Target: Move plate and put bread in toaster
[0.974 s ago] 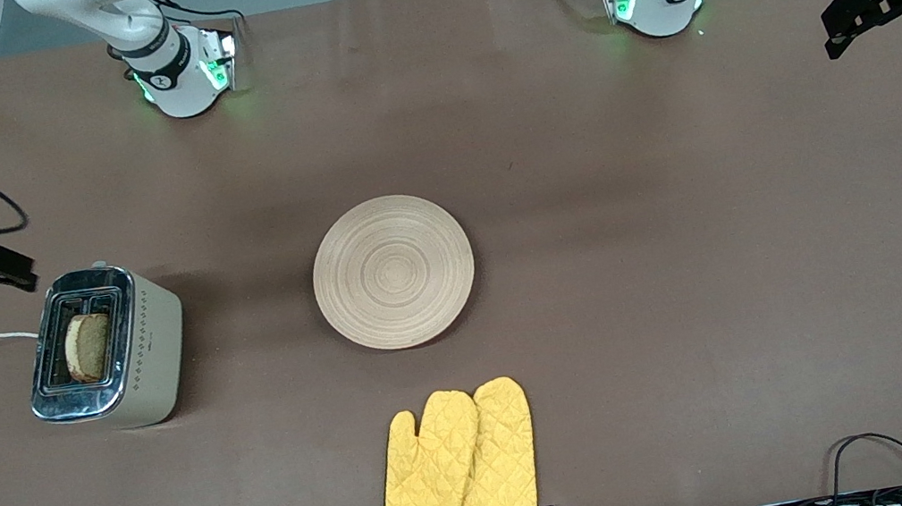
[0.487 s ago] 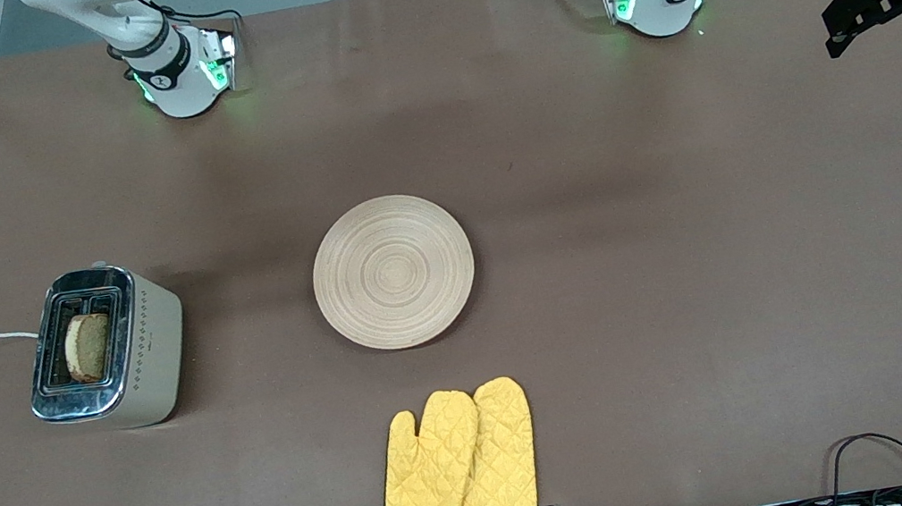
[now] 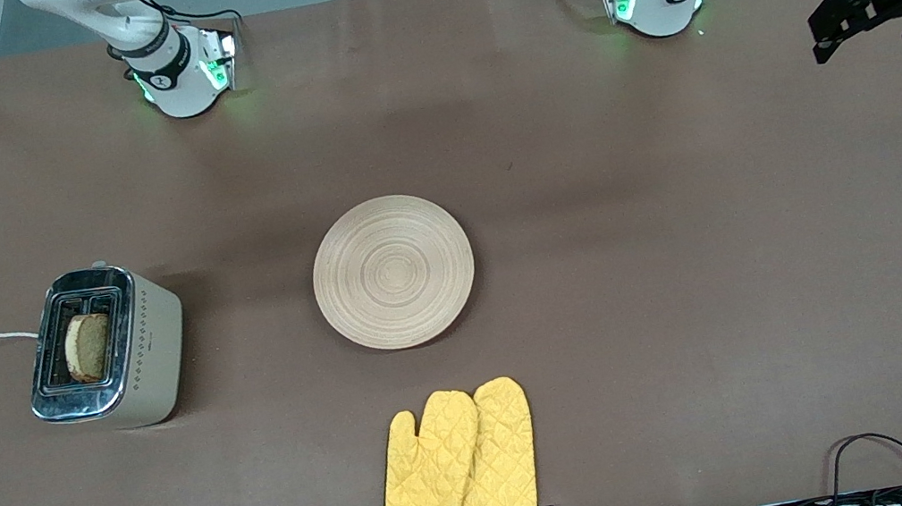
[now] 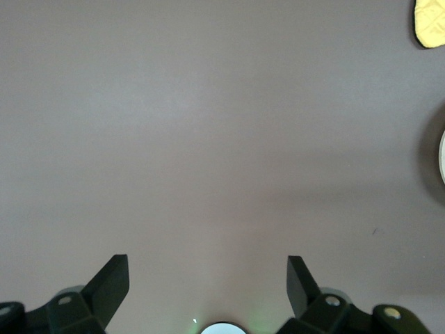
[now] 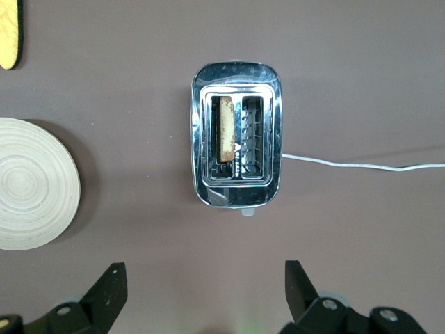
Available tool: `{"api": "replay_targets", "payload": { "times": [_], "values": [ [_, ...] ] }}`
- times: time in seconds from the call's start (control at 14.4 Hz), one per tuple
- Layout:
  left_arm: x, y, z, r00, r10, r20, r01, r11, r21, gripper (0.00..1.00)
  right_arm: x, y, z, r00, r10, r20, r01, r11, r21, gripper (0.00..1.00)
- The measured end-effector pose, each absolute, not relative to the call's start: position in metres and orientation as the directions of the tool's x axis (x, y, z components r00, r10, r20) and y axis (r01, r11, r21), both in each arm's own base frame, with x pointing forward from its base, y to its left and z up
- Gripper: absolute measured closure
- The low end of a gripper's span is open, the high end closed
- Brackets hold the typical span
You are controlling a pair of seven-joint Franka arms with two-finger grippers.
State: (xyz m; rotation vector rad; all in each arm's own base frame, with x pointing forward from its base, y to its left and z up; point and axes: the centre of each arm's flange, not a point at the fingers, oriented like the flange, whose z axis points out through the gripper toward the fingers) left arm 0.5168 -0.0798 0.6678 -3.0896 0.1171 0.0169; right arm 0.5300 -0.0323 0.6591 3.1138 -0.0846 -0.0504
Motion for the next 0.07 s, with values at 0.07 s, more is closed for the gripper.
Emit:
{"api": "replay_targets", "payload": {
  "times": [0.07],
  "values": [
    [0.5202,-0.0851,0.6653,0.997,-0.076,-0.016,-0.076,-0.996,-0.05,0.0,0.5313,-0.0316,0.6538,0.998,-0.055,-0.04,-0.055,-0.998,0.017,0.0]
  ]
}}
